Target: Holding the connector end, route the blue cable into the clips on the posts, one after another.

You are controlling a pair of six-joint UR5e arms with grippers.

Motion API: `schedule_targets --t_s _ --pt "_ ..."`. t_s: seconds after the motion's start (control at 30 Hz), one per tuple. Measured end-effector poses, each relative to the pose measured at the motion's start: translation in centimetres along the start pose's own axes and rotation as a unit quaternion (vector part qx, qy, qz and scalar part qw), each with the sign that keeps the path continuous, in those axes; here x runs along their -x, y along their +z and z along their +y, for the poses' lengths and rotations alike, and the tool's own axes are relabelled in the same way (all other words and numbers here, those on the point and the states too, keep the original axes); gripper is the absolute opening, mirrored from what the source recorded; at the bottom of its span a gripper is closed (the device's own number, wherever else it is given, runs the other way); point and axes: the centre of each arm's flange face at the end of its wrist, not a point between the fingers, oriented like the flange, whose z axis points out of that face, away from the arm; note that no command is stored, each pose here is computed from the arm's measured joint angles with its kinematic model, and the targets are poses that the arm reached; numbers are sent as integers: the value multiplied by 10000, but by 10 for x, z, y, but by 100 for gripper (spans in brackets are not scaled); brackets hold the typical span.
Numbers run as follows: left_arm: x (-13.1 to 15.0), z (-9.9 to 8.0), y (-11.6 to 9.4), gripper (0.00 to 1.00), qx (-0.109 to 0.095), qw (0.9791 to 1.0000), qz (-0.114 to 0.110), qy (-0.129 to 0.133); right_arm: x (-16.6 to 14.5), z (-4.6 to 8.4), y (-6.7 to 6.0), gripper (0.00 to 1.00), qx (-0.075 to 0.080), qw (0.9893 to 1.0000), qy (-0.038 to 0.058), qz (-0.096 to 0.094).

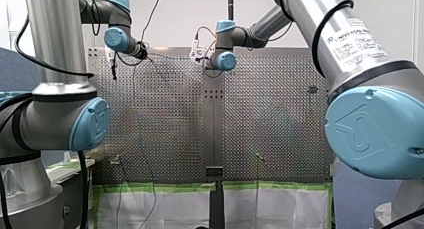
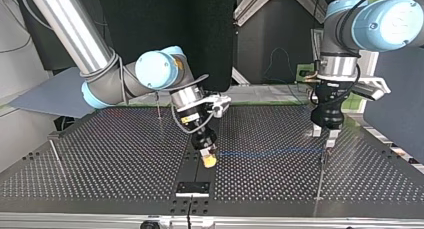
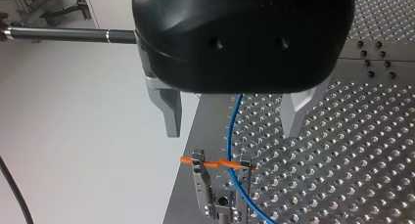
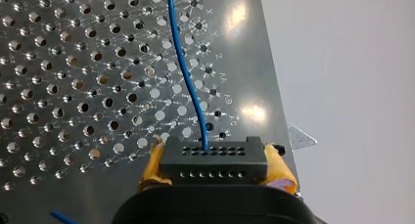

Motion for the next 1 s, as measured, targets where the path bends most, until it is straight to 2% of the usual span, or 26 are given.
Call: schedule_targets --t_s 0.33,0.77,1.0 --pt "2 3 -2 100 166 9998 -1 132 1 5 1 0 36 10000 -13 -12" --pt "1 5 -3 100 229 9994 35 261 4 8 1 0 55 10000 -15 -50" --pt "-1 8 -2 100 352 9987 73 371 5 9 0 0 61 10000 -15 -61"
